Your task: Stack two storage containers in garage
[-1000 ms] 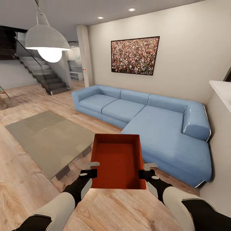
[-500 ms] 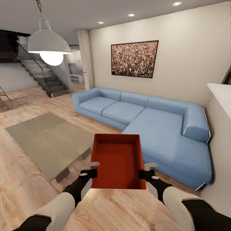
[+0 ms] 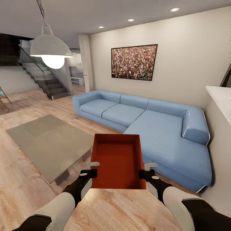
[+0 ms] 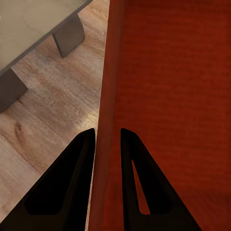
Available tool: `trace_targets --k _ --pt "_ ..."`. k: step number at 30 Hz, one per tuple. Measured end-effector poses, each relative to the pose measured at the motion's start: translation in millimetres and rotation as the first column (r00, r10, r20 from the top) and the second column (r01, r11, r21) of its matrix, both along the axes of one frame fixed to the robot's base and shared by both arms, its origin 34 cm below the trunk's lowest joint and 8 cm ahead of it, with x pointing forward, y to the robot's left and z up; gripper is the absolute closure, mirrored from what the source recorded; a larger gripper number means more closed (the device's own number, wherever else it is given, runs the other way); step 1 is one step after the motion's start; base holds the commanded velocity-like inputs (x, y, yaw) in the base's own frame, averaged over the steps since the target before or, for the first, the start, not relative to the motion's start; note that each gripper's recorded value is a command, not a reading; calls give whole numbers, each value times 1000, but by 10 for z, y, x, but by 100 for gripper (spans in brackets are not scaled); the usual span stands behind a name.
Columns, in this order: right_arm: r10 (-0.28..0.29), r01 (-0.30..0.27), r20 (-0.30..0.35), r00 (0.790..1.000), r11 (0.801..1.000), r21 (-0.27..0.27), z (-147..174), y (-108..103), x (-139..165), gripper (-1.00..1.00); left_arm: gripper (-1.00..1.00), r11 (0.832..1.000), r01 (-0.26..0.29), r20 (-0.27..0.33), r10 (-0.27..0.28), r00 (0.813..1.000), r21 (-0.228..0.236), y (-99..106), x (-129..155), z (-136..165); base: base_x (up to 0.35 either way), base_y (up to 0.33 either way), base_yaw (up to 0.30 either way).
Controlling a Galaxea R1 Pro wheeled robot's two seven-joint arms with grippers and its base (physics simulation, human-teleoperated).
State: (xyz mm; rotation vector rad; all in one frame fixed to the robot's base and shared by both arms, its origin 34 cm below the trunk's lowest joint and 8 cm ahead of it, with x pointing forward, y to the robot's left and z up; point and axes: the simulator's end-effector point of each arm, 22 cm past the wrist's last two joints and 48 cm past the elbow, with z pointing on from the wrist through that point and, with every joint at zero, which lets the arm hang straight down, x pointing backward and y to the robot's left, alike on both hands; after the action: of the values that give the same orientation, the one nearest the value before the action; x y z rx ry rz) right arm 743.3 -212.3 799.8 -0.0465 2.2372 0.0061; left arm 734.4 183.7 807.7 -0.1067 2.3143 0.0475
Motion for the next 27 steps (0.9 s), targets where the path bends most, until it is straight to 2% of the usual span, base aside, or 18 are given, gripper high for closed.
trace_targets --k 27 --pt "0 0 42 999 1000 0 259 0 58 100 100 1000 0 42 0 999 0 0 55 254 0 0 0"
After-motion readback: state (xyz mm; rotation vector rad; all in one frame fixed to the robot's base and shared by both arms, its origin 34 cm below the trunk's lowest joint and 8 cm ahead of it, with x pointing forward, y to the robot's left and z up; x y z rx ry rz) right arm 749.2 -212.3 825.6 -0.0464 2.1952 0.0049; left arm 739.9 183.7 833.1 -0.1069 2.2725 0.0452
